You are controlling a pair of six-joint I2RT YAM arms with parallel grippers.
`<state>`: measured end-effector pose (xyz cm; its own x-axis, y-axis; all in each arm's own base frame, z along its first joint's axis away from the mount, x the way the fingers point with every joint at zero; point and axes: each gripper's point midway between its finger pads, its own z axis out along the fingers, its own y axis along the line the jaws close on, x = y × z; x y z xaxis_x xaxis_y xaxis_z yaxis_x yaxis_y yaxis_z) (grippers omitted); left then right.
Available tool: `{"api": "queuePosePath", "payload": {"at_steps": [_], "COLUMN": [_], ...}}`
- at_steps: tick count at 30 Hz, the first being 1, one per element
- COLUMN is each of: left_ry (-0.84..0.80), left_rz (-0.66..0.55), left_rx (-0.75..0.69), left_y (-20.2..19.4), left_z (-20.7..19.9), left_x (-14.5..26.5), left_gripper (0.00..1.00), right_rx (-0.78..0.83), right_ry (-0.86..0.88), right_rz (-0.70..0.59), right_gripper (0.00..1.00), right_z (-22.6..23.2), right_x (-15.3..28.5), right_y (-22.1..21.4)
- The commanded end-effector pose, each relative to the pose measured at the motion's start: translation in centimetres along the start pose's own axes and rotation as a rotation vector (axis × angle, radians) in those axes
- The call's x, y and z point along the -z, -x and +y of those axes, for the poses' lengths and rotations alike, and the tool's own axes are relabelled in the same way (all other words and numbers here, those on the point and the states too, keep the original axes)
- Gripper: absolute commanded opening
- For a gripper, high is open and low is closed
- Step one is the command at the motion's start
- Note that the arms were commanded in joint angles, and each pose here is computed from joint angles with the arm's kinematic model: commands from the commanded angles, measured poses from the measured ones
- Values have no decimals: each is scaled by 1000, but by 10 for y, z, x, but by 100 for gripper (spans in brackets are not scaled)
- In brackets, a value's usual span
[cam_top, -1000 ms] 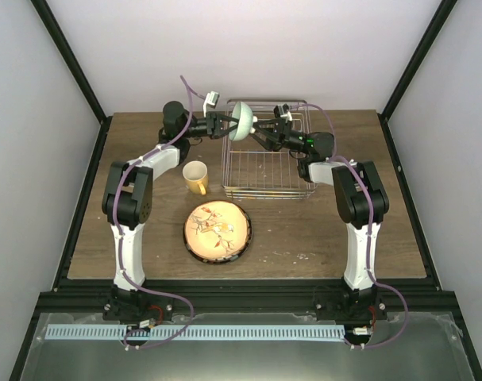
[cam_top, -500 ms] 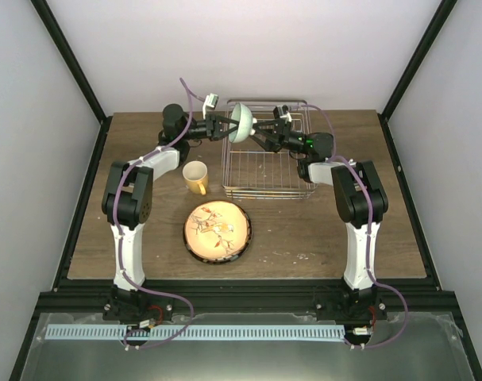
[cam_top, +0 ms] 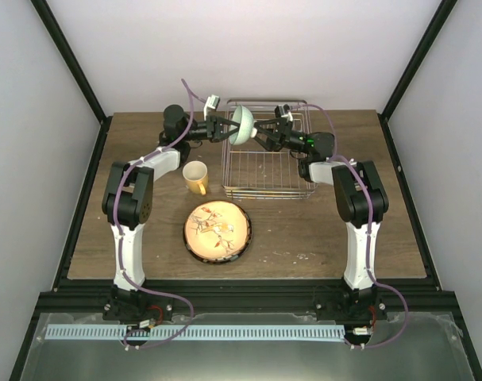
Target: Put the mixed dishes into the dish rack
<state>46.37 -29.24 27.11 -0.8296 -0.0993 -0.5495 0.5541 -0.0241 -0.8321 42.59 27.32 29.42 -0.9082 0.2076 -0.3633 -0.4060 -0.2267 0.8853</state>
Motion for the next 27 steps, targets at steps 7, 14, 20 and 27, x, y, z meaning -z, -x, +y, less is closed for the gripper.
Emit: {"api": "queuePosePath", "payload": {"at_steps": [7,14,20,27], "left_ry": [-56,-61,-60,-56], "left_rz": [14,14,12,8], "left_rx": [-119,-113,-108,-98], "left_y": [4,4,4,3], "left_z": [-37,-35,-32,-27], "left_x": [-4,-5,-5,-6], "left_gripper": [0,0,0,0], "right_rx": [190,188,184,175], "right_ry": [97,105,117,127], "right_rz": [11,17,23,32], "right_gripper": [59,55,54,59], "right_z": [28,28,29,28], "right_x": [-1,-2,-6,-10], "right_y": [-1,-1,-2,-3]}}
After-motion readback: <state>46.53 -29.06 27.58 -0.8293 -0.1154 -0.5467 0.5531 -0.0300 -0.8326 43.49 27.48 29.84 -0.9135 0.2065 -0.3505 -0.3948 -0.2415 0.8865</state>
